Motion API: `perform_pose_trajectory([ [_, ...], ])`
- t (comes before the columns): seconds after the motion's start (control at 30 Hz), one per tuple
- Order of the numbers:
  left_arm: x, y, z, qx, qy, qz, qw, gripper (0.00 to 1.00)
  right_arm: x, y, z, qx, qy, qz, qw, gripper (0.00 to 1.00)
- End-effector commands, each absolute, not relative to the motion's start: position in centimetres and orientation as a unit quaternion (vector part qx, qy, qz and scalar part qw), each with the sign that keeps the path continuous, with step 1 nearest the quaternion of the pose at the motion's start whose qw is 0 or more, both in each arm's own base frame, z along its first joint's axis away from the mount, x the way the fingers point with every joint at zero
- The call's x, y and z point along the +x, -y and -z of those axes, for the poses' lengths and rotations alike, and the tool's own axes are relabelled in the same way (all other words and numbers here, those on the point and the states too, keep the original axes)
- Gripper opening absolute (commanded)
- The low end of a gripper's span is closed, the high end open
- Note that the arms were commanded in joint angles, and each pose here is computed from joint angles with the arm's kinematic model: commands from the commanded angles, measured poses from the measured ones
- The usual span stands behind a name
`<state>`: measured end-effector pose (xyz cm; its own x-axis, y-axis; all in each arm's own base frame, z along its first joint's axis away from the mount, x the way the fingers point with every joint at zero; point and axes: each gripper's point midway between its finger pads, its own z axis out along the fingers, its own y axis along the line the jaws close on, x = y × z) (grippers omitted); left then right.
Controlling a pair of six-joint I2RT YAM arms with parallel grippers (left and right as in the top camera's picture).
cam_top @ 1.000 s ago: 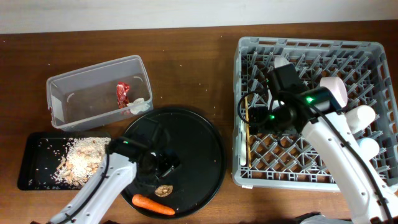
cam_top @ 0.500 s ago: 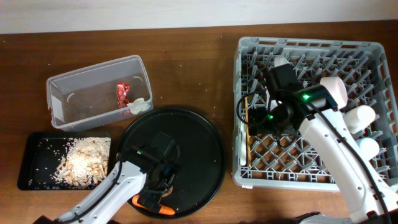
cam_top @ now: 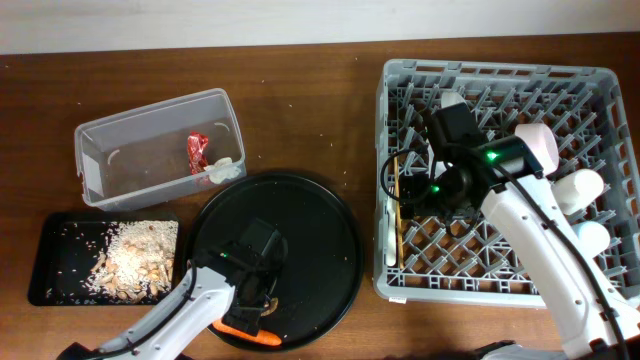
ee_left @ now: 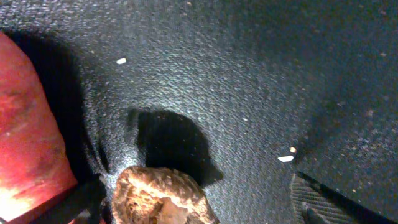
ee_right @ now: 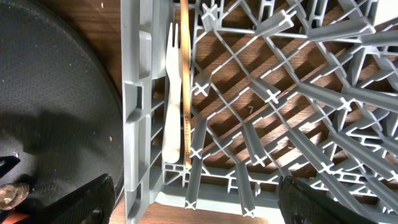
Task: Sort waste into correct bins and load items into the dishwasher rack
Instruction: 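Reach the left gripper to the brown mushroom and grasp it, then carry the mushroom to the black rice tray and release it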
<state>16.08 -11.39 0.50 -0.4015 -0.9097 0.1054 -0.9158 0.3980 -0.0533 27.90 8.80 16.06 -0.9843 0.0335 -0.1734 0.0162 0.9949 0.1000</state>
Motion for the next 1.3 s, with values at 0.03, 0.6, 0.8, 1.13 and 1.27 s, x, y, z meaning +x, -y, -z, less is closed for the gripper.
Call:
perform_pose_trajectory([
  [0.03,15.6,10.4,0.1,0.55,0.834,-0.034,0.017,0.77,27.7,-8.5,-15.7,0.013,-0.996,-0.045,0.081,0.86],
  [0.6,16.0,10.6,0.1,0.55,0.834,-0.042,0.01,0.42,27.7,-8.5,-15.7,0.013,-0.996,-0.045,0.08,0.86],
  [0.8,16.3,10.2,0.1,0.548,0.836,-0.037,-0.002,0.33,27.7,-8.5,-15.7,0.013,-0.996,-0.045,0.08,0.86],
  [1.13,19.2,9.1,-1.4,0.49,0.869,-0.053,-0.042,0.24,27.7,-8.5,-15.7,0.013,-0.996,-0.045,0.08,0.86],
  [1.27,21.8,7.7,-3.4,0.457,0.883,-0.073,-0.078,0.22,27.7,-8.5,-15.7,0.013,-0.996,-0.045,0.08,0.86],
])
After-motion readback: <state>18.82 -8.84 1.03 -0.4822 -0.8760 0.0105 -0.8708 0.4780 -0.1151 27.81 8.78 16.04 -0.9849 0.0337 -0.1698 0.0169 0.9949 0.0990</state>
